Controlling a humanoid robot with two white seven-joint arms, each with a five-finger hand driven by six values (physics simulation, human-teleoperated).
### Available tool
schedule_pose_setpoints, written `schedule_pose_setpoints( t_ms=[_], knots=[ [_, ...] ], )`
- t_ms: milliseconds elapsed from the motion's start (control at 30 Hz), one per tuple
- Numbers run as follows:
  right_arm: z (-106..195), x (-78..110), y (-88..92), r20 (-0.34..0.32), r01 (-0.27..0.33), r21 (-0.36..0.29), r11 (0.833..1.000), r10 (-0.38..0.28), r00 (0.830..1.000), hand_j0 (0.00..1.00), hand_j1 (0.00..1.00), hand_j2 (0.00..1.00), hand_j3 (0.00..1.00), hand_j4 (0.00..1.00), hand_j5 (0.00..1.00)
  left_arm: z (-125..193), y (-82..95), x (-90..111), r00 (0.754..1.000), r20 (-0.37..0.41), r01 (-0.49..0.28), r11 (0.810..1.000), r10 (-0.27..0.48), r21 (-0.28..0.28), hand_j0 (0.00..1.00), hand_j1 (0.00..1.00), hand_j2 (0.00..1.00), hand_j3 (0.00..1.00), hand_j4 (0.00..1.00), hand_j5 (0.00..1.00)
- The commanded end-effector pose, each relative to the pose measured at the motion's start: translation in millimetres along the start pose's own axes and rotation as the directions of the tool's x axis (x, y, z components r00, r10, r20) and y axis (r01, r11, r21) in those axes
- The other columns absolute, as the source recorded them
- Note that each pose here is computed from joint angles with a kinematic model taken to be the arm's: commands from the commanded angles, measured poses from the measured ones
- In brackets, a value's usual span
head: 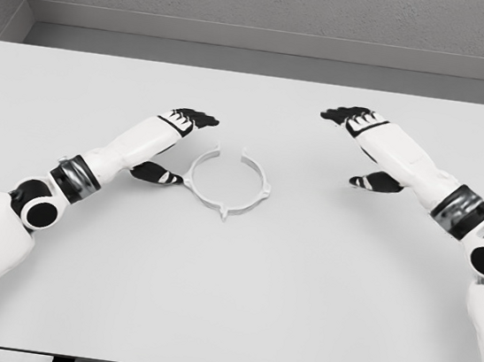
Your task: Assemble PVC drainage pipe clamps
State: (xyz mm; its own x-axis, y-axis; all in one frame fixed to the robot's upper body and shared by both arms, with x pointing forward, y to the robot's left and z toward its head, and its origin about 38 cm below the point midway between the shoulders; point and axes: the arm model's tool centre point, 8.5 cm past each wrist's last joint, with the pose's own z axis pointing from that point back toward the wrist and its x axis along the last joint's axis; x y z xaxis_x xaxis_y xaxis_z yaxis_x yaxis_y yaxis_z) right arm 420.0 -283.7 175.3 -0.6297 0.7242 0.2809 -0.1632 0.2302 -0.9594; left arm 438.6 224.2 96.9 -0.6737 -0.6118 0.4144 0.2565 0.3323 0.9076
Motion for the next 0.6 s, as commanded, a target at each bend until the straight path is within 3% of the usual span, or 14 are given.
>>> schedule_pose_setpoints(
  t_ms=[0, 167, 233, 567],
  knots=[
    [27.9, -12.1, -41.6, -0.052, -0.065, -0.089, 0.994, 0.061, 0.997, 1.0, 1.0, 1.0, 1.0, 1.0, 1.0, -2.2, -1.4, 2.3, 1.0, 0.005, -0.012, 1.0, 0.012, 0.007, 1.0, 1.0, 1.0, 1.0, 1.0, 1.0],
    [52.5, -24.0, -29.6, -0.085, -0.046, -0.038, 0.998, 0.043, 0.995, 1.0, 1.0, 1.0, 1.0, 1.0, 1.0, -7.0, -4.0, 6.5, 1.0, 0.014, -0.022, 1.0, 0.022, 0.013, 1.0, 1.0, 1.0, 1.0, 1.0, 1.0],
    [79.8, -36.2, -28.2, -0.148, -0.047, -0.036, 0.998, 0.041, 0.988, 1.0, 1.0, 1.0, 1.0, 1.0, 1.0, -7.7, -4.0, 7.3, 1.0, 0.017, -0.023, 1.0, 0.023, 0.015, 1.0, 1.0, 1.0, 1.0, 1.0, 1.0],
    [85.0, -40.5, -30.9, -0.165, -0.052, -0.036, 0.998, 0.045, 0.985, 1.0, 1.0, 1.0, 1.0, 1.0, 1.0, -12.2, -10.3, 14.2, 0.999, 0.03, -0.041, 0.999, 0.041, 0.02, 1.0, 1.0, 1.0, 1.0, 1.0, 1.0]
  ],
)
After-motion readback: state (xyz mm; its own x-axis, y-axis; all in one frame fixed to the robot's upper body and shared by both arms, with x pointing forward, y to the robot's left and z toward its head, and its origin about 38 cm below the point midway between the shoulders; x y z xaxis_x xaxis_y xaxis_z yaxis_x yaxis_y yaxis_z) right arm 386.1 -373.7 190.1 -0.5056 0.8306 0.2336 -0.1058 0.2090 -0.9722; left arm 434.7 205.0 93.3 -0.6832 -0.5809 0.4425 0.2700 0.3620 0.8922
